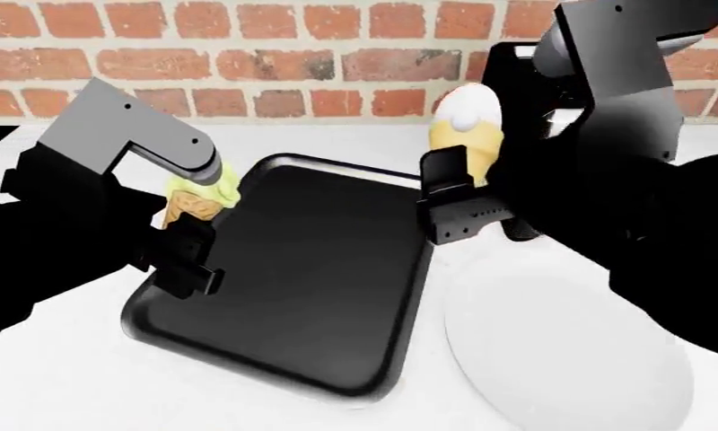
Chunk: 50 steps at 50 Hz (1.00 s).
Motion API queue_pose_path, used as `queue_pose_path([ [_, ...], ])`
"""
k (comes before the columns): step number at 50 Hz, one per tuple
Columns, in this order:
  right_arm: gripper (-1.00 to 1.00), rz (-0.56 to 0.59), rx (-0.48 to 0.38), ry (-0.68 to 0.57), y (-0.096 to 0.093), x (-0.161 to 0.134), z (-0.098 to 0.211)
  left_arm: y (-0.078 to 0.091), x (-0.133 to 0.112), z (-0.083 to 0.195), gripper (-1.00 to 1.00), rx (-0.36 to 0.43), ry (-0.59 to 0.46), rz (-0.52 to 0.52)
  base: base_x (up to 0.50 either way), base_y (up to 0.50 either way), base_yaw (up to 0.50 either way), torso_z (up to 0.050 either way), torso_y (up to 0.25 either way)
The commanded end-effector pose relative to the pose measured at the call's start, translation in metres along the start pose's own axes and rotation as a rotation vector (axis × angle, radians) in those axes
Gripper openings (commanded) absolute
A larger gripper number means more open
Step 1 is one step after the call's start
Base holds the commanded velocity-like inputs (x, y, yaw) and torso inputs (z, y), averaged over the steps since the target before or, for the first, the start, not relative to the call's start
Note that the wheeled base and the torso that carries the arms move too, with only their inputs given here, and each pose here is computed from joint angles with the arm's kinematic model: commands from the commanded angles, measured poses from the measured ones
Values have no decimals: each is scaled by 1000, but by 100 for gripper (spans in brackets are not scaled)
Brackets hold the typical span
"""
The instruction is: Move the dessert items from the plate to the tray.
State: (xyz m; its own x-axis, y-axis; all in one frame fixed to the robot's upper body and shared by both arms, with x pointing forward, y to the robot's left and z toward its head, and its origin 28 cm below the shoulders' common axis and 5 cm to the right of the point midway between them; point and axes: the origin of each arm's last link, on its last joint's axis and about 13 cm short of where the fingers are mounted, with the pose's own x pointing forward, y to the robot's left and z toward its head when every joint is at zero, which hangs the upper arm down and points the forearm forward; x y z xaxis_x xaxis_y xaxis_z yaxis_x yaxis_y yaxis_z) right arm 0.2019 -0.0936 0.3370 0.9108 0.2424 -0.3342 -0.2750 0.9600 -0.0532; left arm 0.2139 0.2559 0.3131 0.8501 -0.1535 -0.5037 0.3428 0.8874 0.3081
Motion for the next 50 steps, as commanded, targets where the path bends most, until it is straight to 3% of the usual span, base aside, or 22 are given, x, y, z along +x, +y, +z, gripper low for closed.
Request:
queue_pose_path([
  [1,-100,89,-22,50,0,25,25,-1,1,1,-100,-3,-14,-4,0,0,0,0,0],
  [18,-100,195,-51,192,2,84,54,-1,1,1,-100,-2,-18,-3,0,0,0,0,1],
  [50,-100,217,-155,372,11,133,47,3,-1,-5,-100,-16,-24,5,0,0,0,0,0],
])
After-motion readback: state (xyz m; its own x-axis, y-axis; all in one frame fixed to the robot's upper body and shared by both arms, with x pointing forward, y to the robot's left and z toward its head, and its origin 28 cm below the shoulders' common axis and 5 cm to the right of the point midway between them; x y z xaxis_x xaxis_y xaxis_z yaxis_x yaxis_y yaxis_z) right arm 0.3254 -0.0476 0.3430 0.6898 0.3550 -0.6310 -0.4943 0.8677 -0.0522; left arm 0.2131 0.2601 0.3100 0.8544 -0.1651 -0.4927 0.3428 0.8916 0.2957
